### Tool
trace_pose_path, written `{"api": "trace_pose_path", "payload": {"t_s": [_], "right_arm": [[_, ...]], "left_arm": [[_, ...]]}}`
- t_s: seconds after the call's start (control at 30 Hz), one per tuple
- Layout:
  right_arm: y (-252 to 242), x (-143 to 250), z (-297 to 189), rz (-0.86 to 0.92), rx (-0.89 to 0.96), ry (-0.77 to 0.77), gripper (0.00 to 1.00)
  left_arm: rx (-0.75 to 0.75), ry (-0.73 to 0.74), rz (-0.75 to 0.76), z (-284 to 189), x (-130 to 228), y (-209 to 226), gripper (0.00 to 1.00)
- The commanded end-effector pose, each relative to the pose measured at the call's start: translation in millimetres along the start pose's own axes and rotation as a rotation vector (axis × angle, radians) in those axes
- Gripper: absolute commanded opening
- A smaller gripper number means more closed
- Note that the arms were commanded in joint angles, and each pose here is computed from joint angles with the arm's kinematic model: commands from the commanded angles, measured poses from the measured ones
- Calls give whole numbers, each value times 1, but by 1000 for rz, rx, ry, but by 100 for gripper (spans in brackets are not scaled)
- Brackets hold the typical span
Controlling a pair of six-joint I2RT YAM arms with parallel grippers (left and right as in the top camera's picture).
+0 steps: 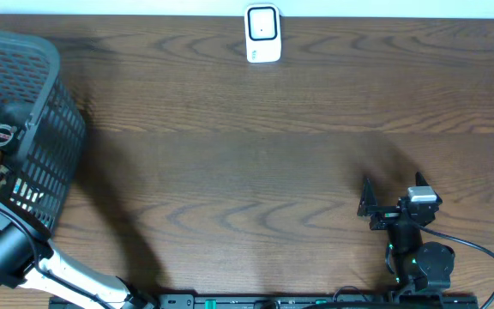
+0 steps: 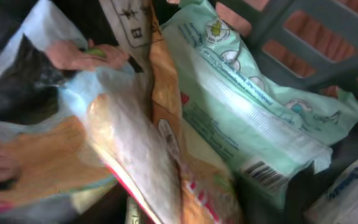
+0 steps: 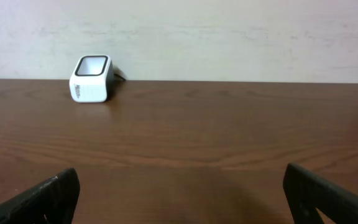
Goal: Scan the item barcode
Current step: 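Lift the yellow snack bag out and place it near the scanner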
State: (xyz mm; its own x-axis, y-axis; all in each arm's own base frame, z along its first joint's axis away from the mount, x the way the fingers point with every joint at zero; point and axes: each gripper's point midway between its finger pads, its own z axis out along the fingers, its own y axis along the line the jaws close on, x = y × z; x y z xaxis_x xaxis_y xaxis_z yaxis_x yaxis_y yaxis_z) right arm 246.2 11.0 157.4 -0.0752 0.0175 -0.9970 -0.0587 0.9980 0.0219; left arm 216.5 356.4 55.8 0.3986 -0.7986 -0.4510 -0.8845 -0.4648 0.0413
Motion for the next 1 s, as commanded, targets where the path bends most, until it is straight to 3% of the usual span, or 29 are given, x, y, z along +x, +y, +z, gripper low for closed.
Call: {"api": "trace_pose_path", "payload": {"t_s": [0.0, 0.13, 0.2, 0.4, 0.67, 0.8, 0.97], "right_arm": [[-1, 0, 0, 11, 5, -1, 99], [-1, 0, 0, 11, 5, -1, 99], [-1, 0, 0, 11, 5, -1, 99], [-1, 0, 0, 11, 5, -1, 99], [-1, 0, 0, 11, 5, -1, 99], [-1, 0, 0, 11, 5, -1, 99], [-1, 0, 0, 11, 5, -1, 99]], "left_arm": [[-10, -10, 72, 4, -3, 3, 8], [8, 29, 93, -14, -2, 8, 7], [87, 65, 70, -37, -4, 2, 7], [504, 140, -22, -150, -20, -20, 7], [1030, 47, -74, -315, -52, 5, 7], [1326, 151, 57, -398, -18, 21, 7], [1608, 388, 374, -485, 75, 43, 7]]}}
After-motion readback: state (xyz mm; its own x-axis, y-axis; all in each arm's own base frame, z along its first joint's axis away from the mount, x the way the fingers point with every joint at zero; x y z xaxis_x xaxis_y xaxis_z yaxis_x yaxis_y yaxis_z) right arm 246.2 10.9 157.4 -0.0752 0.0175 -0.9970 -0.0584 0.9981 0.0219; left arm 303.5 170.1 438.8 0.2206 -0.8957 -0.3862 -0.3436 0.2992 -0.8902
